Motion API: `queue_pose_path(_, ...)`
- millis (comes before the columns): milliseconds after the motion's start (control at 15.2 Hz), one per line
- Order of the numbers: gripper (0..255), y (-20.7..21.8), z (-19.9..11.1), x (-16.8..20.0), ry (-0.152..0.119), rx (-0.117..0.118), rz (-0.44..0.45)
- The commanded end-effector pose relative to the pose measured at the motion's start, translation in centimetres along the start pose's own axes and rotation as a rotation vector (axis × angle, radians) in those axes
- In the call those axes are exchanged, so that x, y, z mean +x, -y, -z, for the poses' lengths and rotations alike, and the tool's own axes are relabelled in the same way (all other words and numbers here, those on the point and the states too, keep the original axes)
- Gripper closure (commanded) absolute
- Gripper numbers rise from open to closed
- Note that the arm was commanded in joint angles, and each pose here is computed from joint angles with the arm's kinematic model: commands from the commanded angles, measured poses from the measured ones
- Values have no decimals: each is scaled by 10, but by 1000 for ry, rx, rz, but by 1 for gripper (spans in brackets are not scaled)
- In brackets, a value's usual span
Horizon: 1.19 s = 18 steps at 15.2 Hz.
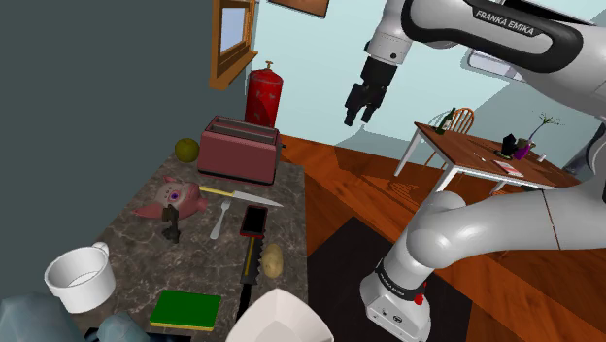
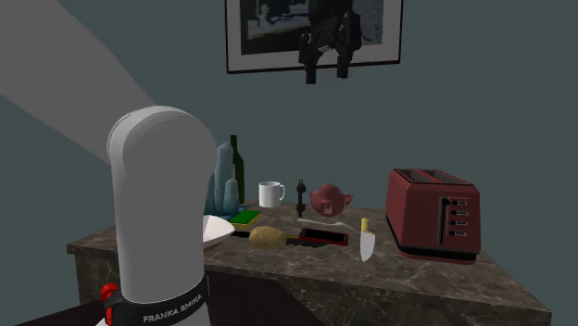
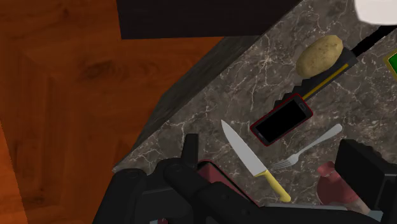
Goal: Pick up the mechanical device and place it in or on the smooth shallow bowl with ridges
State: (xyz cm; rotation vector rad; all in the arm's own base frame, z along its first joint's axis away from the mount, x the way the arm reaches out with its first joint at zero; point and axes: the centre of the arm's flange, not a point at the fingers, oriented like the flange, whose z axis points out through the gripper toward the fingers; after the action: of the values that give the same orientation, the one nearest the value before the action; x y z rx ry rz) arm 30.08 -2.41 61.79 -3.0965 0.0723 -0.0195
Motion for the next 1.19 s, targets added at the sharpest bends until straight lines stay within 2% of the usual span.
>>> queue_pose_path(0, 0, 0, 0, 0, 0, 0, 0)
queue_pose_path(1122, 0, 152, -132, 86, -37, 31, 19)
